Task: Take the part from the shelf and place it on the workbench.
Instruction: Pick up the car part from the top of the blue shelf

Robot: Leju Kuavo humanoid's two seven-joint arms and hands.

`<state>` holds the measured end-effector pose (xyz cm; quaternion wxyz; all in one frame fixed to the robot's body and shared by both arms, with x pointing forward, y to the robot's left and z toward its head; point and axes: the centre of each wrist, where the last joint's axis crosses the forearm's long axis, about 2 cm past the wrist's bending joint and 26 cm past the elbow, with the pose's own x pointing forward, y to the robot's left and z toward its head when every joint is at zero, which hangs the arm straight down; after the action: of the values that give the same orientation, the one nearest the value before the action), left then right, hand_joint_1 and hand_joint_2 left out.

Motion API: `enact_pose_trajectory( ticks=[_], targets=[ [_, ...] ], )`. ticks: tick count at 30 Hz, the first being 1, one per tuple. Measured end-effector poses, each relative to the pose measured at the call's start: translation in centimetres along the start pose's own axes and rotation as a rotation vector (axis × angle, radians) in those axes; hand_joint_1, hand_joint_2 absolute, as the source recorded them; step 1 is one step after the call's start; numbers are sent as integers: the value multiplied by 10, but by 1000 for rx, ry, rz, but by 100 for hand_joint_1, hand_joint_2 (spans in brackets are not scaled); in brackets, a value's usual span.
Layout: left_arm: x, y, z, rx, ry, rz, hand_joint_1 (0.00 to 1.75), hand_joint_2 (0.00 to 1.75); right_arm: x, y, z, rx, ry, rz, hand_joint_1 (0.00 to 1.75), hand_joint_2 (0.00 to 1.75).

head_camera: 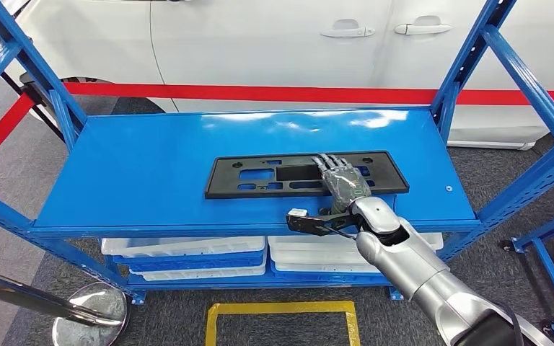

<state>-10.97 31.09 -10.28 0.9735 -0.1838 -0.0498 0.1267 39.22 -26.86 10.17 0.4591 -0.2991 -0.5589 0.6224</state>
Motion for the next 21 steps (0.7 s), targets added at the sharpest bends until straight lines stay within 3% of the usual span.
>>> enact_pose_trajectory(
  ticks=[20, 21],
  targets=[
    [3, -1, -1, 5, 2, 0, 0, 0, 2, 6, 0, 34, 25, 24, 0, 175],
    [3, -1, -1, 3, 0, 0, 0, 0, 2, 6, 0, 33, 24, 26, 6, 175]
  ],
)
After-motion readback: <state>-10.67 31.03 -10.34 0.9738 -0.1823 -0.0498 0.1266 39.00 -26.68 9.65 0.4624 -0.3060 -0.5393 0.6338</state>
